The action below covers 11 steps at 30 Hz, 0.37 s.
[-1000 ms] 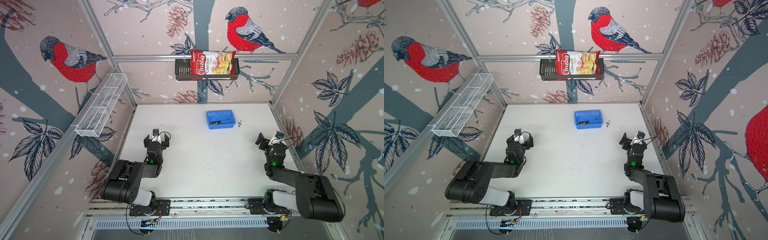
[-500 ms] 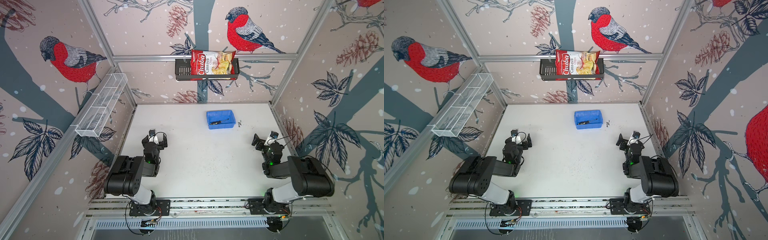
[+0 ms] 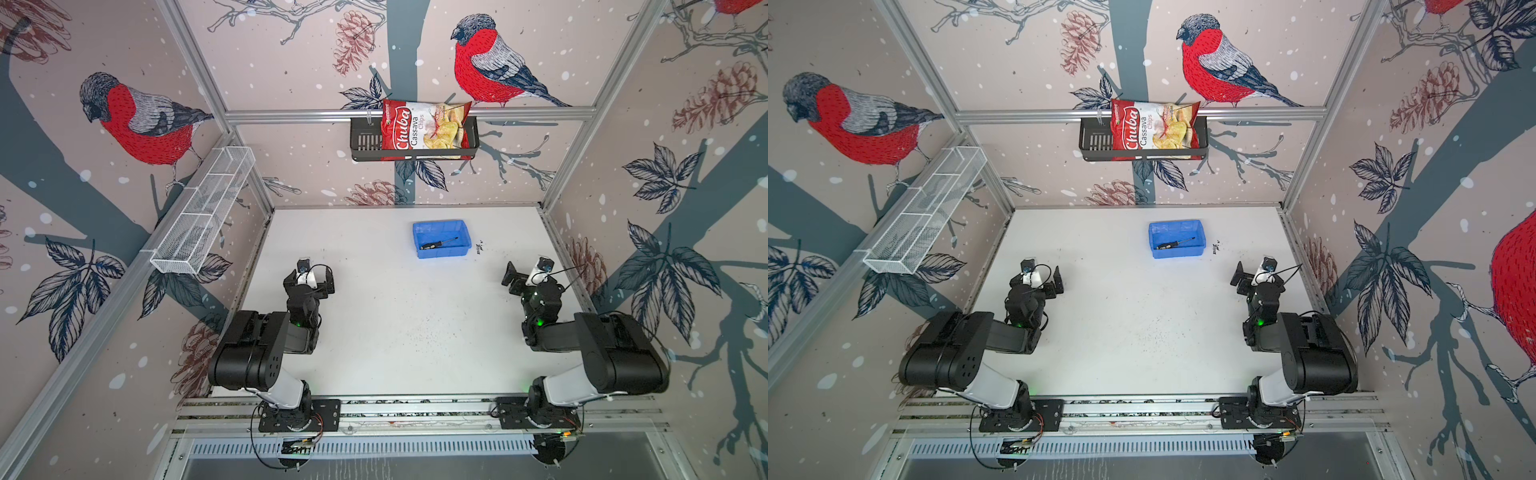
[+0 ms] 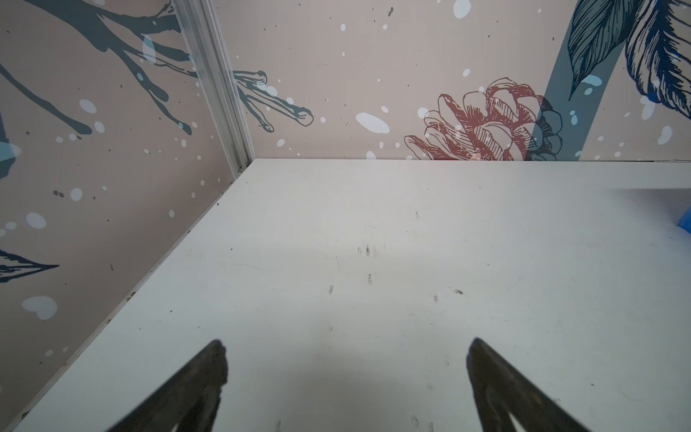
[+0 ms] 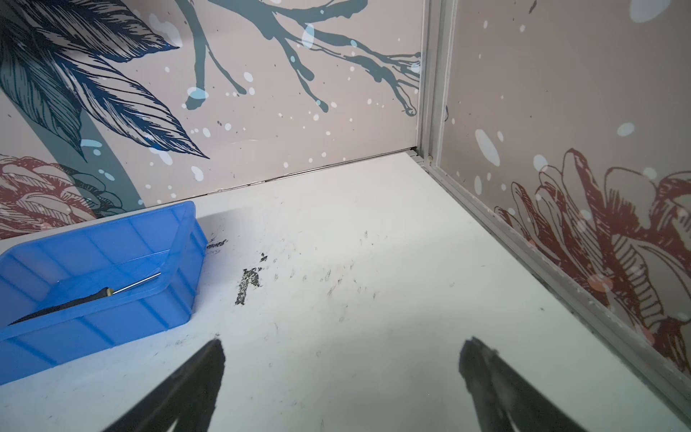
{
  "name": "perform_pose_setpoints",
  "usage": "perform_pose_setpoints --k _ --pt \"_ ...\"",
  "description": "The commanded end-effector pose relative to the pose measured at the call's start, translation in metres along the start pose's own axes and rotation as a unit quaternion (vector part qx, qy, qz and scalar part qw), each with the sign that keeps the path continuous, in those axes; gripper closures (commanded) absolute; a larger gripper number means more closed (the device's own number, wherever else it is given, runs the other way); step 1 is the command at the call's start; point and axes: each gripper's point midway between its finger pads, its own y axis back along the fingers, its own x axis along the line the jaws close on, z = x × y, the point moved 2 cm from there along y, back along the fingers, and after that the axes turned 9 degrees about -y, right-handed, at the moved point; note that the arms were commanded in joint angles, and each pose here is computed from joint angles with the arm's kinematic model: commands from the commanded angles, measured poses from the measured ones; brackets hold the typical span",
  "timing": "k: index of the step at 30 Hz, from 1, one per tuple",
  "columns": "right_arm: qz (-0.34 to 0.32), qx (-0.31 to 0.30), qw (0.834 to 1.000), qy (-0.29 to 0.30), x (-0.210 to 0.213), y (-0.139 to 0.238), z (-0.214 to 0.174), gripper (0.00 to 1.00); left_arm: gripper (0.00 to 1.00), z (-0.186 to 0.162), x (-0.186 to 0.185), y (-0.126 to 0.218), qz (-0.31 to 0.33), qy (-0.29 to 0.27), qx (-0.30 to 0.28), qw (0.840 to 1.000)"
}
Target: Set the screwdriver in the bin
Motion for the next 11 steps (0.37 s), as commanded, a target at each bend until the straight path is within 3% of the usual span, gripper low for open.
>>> perform_pose_setpoints --k 1,11 --pt "-0.008 -0.006 1.0 0.008 -0.0015 -0.0008 0.0032 0.0 0.01 0.0116 0.003 -0.0004 0.006 0.01 -0.025 1.0" --pt "-0.011 -0.007 1.0 0.011 -0.0005 -0.0008 0.003 0.0 0.01 0.0119 0.0032 0.0002 0.006 0.01 -0.027 1.0"
